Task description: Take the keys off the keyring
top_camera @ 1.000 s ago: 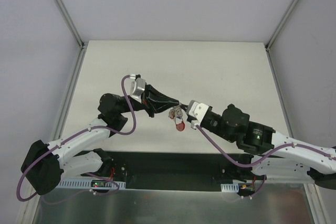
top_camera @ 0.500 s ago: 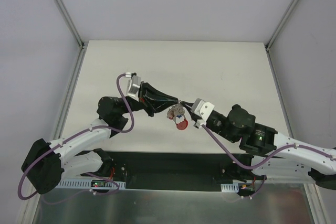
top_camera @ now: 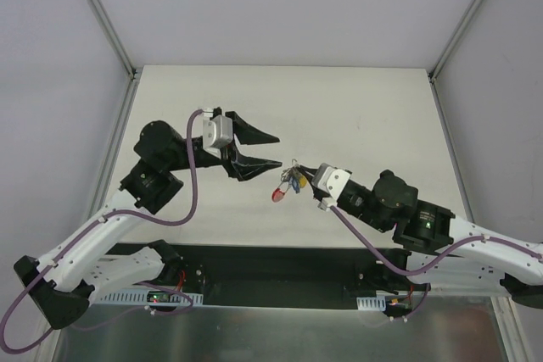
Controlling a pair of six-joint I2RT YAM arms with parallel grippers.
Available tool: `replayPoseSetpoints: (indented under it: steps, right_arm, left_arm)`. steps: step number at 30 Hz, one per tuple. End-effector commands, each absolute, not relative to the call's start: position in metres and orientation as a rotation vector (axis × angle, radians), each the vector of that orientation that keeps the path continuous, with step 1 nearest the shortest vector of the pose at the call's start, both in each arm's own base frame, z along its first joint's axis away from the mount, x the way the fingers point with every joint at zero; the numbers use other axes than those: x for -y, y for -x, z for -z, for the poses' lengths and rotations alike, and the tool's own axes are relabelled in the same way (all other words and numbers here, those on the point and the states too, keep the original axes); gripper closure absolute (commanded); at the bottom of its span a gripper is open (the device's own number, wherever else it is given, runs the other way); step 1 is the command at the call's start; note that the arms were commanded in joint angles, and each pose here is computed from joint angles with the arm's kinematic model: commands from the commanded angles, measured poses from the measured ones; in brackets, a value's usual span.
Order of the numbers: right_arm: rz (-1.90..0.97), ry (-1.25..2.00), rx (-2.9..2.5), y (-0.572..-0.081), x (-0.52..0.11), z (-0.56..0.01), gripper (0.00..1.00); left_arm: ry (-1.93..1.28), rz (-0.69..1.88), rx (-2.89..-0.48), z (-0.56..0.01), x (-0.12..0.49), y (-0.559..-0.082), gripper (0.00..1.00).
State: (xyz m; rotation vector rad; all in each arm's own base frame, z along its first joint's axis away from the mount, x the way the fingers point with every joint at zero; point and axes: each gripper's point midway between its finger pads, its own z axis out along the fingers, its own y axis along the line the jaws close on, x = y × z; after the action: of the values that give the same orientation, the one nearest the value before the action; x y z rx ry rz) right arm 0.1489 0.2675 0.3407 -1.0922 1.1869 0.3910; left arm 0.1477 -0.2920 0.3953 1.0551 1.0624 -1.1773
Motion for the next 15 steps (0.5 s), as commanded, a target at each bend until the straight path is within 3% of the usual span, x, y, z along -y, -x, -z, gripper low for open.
replayPoseSetpoints:
  steps: [1, 6, 15]
  right_arm:
    - [-0.425, 1.096, -1.130, -0.141, -0.265, -0.359, 0.99]
    - [-0.478, 1.152, -1.105, -0.129, -0.269, -0.355, 0.99]
    - [-0.526, 1.221, -1.088, -0.117, -0.271, -0.348, 0.99]
  left_arm:
    - [-1.358, 1.073, -1.108, -0.370, 0.288, -0.136, 0.48]
    - [-1.494, 0.988, -1.001, -0.382, 0.290, -0.139, 0.48]
    - [-1.685, 1.095, -0.935, -0.363, 0.302, -0.132, 0.52]
